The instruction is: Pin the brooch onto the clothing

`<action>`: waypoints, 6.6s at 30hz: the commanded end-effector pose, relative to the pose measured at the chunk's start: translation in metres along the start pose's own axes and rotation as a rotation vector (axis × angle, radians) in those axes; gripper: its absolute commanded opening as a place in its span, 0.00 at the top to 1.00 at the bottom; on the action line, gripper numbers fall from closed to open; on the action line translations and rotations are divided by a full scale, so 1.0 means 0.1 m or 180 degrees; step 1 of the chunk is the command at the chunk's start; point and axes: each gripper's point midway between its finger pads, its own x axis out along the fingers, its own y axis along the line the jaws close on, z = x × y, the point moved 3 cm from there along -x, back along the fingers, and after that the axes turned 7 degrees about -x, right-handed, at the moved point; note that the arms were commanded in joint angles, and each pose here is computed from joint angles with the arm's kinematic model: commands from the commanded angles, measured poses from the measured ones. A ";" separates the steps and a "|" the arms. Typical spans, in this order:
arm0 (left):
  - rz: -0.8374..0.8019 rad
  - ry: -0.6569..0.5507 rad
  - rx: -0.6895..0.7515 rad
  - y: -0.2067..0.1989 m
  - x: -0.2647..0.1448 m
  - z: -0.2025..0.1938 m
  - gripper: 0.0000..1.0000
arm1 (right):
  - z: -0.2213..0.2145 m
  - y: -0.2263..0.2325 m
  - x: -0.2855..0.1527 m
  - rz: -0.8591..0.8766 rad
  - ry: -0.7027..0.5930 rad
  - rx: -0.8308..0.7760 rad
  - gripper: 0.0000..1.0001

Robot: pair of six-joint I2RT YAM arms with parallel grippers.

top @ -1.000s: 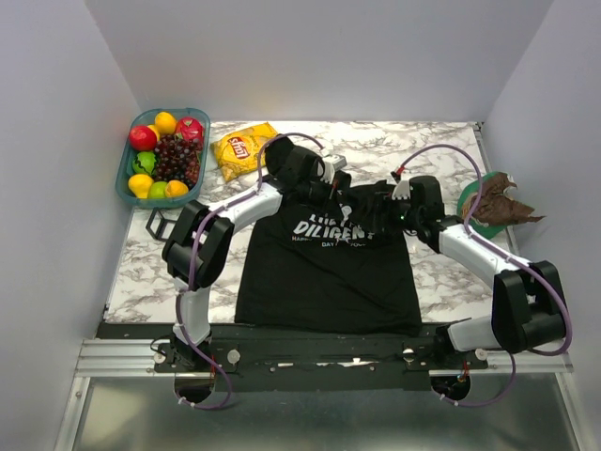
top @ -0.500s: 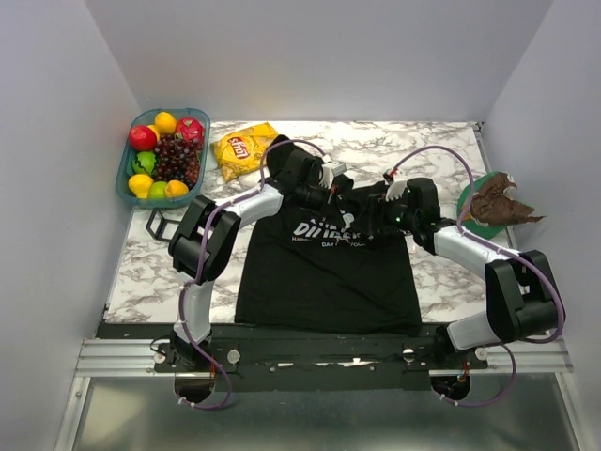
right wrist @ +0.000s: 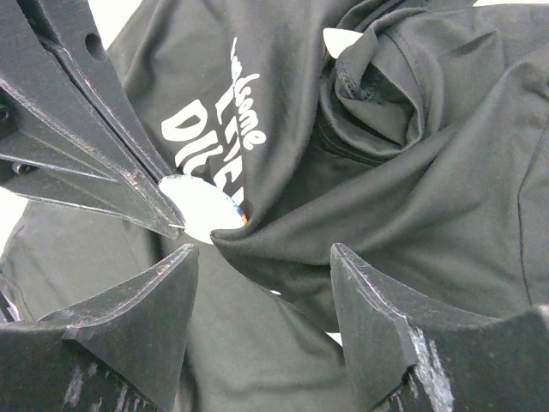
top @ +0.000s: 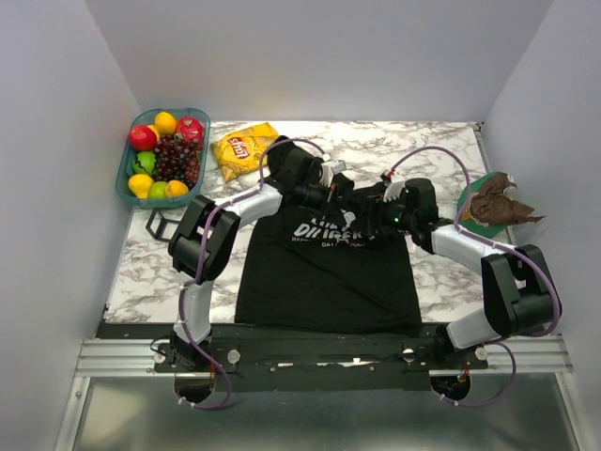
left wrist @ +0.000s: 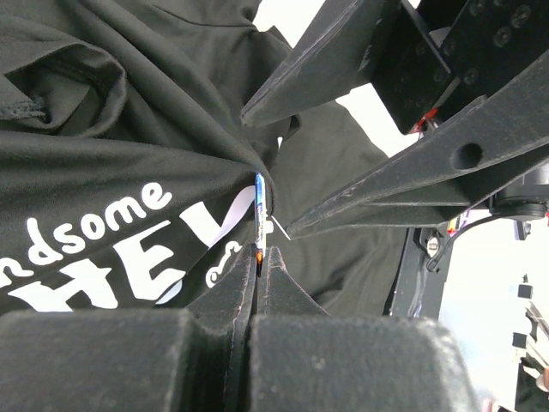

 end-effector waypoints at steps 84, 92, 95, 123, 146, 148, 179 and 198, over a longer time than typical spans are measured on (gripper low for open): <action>-0.0461 0.0560 0.0773 -0.48 0.24 -0.42 1.00 | -0.08 -0.21 0.17 -0.0262 0.0110 0.0240 0.39; -0.0585 0.0549 0.0831 -0.57 0.21 -0.43 1.00 | -0.08 -0.24 0.17 -0.0352 0.0108 0.0296 0.41; -0.0598 0.0544 0.0853 -0.59 0.20 -0.43 1.00 | -0.08 -0.26 0.17 -0.0410 0.0100 0.0334 0.42; -0.0346 0.0664 0.1036 -0.61 0.20 -0.53 1.00 | -0.07 -0.40 0.09 -0.0623 0.0048 0.0540 0.45; 0.0363 0.0461 0.0768 -0.16 0.10 -0.30 1.00 | -0.05 -0.45 0.00 -0.0727 -0.0022 0.0540 0.45; 0.0399 0.0466 0.0754 -0.13 0.10 -0.30 1.00 | -0.05 -0.45 0.00 -0.0726 -0.0031 0.0541 0.45; 0.1020 0.0269 0.0387 0.20 -0.01 -0.10 1.00 | 0.09 -0.29 -0.23 -0.0585 -0.0189 0.0327 0.24; 0.1495 -0.0228 0.0672 -0.17 -0.21 0.21 0.01 | 0.21 -0.30 -0.87 -0.1480 -0.0289 0.0562 0.16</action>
